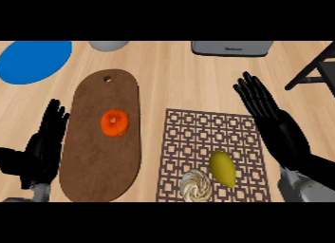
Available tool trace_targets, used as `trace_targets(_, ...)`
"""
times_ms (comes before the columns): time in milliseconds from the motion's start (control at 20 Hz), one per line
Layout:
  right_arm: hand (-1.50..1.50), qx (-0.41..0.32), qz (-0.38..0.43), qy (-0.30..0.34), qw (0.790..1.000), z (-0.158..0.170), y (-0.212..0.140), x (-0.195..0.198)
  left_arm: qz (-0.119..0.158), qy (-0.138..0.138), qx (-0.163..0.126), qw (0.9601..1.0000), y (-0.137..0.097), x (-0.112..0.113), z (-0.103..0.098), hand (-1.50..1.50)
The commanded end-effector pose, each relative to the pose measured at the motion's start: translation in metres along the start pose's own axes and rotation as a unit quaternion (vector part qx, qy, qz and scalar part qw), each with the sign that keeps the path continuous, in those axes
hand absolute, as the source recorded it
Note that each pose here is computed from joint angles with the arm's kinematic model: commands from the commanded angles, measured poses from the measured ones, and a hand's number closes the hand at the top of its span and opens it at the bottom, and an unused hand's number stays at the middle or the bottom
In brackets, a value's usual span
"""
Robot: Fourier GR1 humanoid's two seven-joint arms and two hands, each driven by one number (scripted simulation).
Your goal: Pick the cupcake from the placemat and place it in the tiered shelf
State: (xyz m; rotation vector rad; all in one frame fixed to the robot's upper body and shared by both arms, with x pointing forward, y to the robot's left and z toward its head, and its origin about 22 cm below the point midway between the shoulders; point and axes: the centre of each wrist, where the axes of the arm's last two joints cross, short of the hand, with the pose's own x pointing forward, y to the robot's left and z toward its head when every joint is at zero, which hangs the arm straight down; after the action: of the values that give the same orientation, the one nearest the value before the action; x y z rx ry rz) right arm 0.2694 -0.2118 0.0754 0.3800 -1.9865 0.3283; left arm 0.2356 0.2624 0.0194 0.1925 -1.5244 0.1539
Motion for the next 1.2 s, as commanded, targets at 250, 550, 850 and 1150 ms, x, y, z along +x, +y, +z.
trace_targets(250,1.5,-0.266,0.23,0.087,0.932,0.073,-0.064,0.028,-0.043,0.168,0.041,0.9839,0.052,-0.039,0.016,0.0)
trace_targets(550,-1.5,-0.378,0.234,0.289,0.848,0.166,-0.037,0.006,-0.017,0.212,-0.012,0.977,0.048,-0.047,0.02,0.0)
trace_targets(850,-1.5,-0.275,0.235,0.29,0.886,0.193,0.016,0.057,-0.023,0.21,-0.035,0.9768,0.043,-0.041,0.009,0.0)
trace_targets(1150,-1.5,-0.212,0.232,0.324,0.892,0.172,0.046,0.112,-0.025,0.2,-0.048,0.9784,0.03,-0.029,-0.01,0.0)
